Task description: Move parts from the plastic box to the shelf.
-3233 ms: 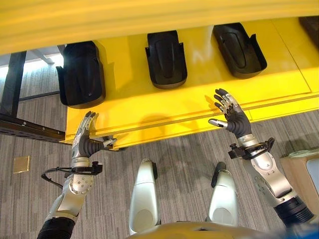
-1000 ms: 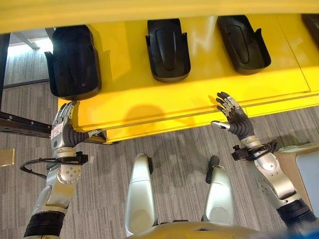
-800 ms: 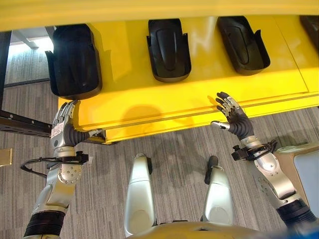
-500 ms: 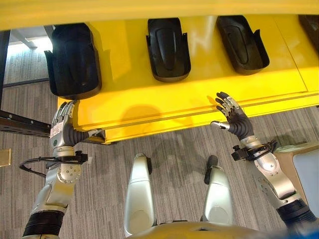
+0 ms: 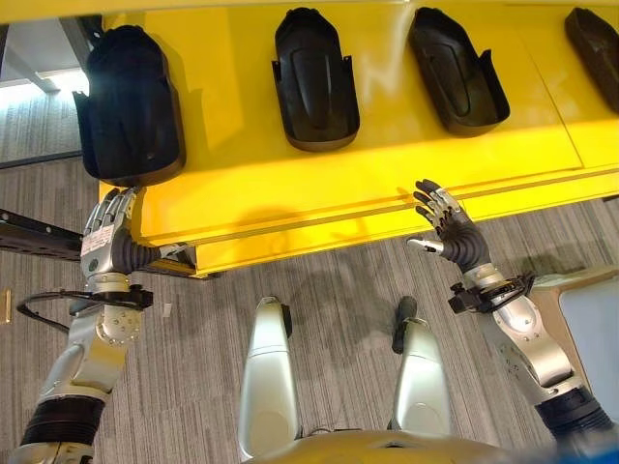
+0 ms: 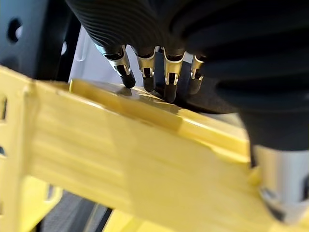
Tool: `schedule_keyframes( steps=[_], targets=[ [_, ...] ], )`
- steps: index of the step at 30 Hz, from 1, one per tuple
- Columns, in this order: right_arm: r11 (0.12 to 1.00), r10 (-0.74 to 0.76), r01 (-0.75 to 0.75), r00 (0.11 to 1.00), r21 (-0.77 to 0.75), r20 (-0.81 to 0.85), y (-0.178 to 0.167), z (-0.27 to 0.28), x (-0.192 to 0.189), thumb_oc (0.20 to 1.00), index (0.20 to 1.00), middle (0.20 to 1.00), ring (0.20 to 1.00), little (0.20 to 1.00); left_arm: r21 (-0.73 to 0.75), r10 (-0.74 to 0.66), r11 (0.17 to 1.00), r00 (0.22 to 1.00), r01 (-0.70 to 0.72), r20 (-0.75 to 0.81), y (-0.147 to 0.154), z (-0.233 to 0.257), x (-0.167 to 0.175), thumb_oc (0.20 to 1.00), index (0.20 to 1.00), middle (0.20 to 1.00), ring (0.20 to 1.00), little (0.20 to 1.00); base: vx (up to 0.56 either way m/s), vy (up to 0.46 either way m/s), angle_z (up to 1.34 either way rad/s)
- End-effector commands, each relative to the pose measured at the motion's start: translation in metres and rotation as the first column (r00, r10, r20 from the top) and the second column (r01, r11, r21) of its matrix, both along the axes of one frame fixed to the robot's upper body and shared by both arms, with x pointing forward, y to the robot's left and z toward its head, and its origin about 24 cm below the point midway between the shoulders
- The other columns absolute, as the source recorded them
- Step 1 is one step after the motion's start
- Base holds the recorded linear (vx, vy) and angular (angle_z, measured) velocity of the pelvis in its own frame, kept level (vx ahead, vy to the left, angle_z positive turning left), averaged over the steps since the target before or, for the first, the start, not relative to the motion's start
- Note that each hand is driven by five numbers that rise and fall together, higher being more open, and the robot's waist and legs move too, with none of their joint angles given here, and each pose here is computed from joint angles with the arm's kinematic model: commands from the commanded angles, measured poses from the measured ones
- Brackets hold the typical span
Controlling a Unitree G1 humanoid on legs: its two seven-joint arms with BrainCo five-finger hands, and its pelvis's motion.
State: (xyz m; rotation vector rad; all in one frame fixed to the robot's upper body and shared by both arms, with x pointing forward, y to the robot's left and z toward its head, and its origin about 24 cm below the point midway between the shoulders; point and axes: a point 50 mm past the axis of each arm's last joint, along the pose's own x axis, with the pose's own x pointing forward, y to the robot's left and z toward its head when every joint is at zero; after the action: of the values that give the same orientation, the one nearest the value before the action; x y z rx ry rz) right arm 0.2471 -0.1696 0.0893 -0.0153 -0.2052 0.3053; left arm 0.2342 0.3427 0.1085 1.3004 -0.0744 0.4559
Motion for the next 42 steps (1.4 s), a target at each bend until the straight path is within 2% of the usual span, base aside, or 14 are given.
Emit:
schedule_keyframes(
  steps=[1,15,27,35,41,42],
  targets=[
    [0.999,0.022,-0.025,0.993,0.028,0.112,-0.002,0.024,0.003,1.0,1.0,1.0,1.0,1.0,0.062,0.086,0.993,0.974,-0.101,0.208,0.016,0.062,0.031,1.0,1.0,1.0,1.0,1.0,-0.01,-0.004,-0.22],
    [0.998,0.055,-0.055,0.998,0.01,0.025,-0.004,0.008,-0.003,1.0,1.0,1.0,1.0,1.0,0.279,0.015,0.958,0.984,-0.065,0.179,0.017,0.144,0.052,1.0,1.0,1.0,1.0,1.0,0.0,-0.005,0.03],
    [0.997,0.071,-0.071,0.996,0.011,-0.046,-0.006,-0.007,-0.01,1.0,1.0,1.0,1.0,1.0,0.292,0.01,0.956,0.996,-0.037,0.093,0.018,0.186,0.068,1.0,1.0,1.0,1.0,1.0,0.0,-0.007,0.05],
    [0.998,0.065,-0.064,0.996,0.02,-0.068,-0.008,-0.013,-0.013,1.0,1.0,1.0,1.0,1.0,0.251,-0.013,0.968,1.0,0.014,-0.006,0.018,0.17,0.067,1.0,1.0,1.0,1.0,1.0,0.0,-0.011,-0.06],
    [0.998,0.059,-0.057,0.996,0.026,-0.06,-0.009,-0.012,-0.012,1.0,1.0,1.0,1.0,1.0,0.166,-0.038,0.985,0.995,0.053,-0.093,0.021,0.128,0.052,1.0,1.0,1.0,1.0,1.0,0.01,-0.005,-0.07],
    [0.998,0.046,-0.044,0.997,0.033,-0.056,-0.01,-0.011,-0.011,1.0,1.0,1.0,1.0,1.0,0.115,-0.066,0.99,0.992,0.078,-0.109,0.018,0.115,0.048,1.0,1.0,1.0,1.0,1.0,0.0,0.0,0.0]
  ],
)
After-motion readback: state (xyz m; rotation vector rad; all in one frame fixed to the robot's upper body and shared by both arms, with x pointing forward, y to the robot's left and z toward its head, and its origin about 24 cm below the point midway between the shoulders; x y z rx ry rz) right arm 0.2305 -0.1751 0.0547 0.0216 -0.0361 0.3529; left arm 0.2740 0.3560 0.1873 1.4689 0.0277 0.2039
